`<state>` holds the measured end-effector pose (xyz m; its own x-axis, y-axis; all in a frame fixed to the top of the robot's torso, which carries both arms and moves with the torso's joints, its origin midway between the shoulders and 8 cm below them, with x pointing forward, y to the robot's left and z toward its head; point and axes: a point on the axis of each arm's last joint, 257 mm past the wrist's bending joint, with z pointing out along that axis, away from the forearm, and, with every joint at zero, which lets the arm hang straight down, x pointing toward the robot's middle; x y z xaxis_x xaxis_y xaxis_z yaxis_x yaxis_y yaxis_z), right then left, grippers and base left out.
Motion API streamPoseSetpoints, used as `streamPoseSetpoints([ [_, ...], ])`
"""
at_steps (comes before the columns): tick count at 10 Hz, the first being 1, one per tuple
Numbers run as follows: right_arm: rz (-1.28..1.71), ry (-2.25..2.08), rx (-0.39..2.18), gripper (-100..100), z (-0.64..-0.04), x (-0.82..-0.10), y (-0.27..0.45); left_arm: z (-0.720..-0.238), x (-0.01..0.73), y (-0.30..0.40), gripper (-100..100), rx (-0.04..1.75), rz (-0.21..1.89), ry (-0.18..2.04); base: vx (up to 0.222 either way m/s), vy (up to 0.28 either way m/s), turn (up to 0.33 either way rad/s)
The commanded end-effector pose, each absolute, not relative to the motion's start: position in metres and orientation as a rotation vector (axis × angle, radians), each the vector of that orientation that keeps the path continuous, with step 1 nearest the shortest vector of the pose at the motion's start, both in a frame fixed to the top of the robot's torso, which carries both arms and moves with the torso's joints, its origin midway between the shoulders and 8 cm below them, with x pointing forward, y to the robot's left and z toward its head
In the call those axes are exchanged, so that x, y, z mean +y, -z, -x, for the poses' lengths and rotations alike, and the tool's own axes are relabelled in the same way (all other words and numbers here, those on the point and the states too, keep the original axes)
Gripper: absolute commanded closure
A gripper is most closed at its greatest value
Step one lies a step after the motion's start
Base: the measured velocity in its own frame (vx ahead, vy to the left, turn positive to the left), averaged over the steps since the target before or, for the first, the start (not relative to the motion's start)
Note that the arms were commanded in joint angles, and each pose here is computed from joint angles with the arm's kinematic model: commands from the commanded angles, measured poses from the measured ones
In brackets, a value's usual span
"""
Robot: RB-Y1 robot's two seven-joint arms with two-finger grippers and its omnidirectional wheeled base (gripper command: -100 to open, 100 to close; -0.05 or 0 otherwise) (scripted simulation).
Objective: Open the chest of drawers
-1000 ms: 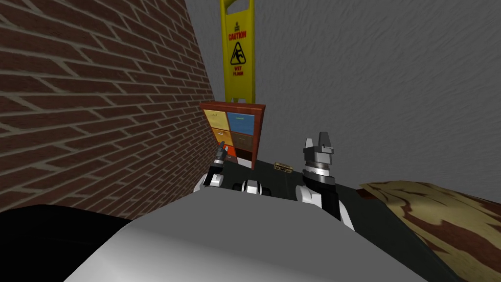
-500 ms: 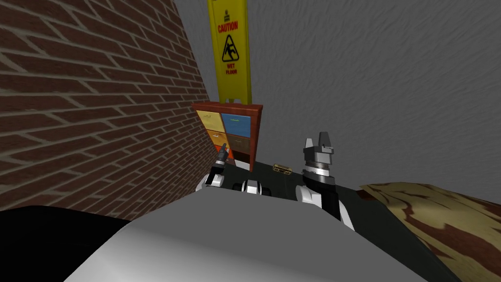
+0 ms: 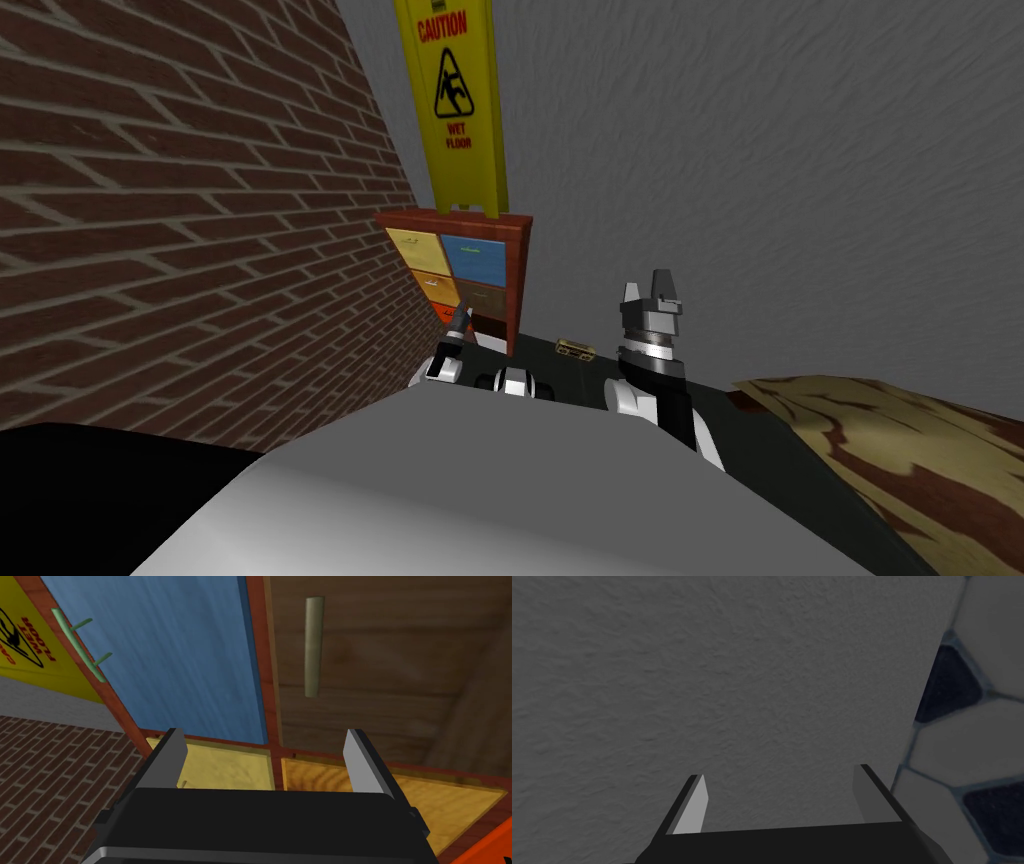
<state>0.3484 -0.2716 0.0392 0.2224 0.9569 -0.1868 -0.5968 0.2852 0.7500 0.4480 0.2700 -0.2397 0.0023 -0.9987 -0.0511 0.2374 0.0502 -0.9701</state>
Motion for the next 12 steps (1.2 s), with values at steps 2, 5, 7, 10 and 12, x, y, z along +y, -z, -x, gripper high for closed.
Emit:
streamPoseSetpoints([
  [2,-0.605,-1.168,0.72,0,-0.348,-0.272,-0.039,-0.453,0.25,0.27,-100,1.063,1.076,1.299,0.142,-0.044,-0.041],
  [5,-0.605,-1.168,0.72,0,-0.348,-0.272,-0.039,-0.453,0.241,0.276,-100,1.053,1.101,1.311,0.054,-0.015,-0.015],
  [7,-0.605,-1.168,0.72,0,-0.348,-0.272,-0.039,-0.46,0.241,0.268,-100,1.052,1.103,1.311,0.063,-0.002,-0.002],
  [10,-0.605,-1.168,0.72,0,-0.348,-0.272,-0.039,-0.456,0.242,0.273,100,1.054,1.104,1.31,-0.017,-0.002,0.002],
  [12,-0.605,-1.168,0.72,0,-0.348,-0.272,-0.039,-0.455,0.241,0.267,100,1.054,1.098,1.316,-0.148,0.006,0.027],
])
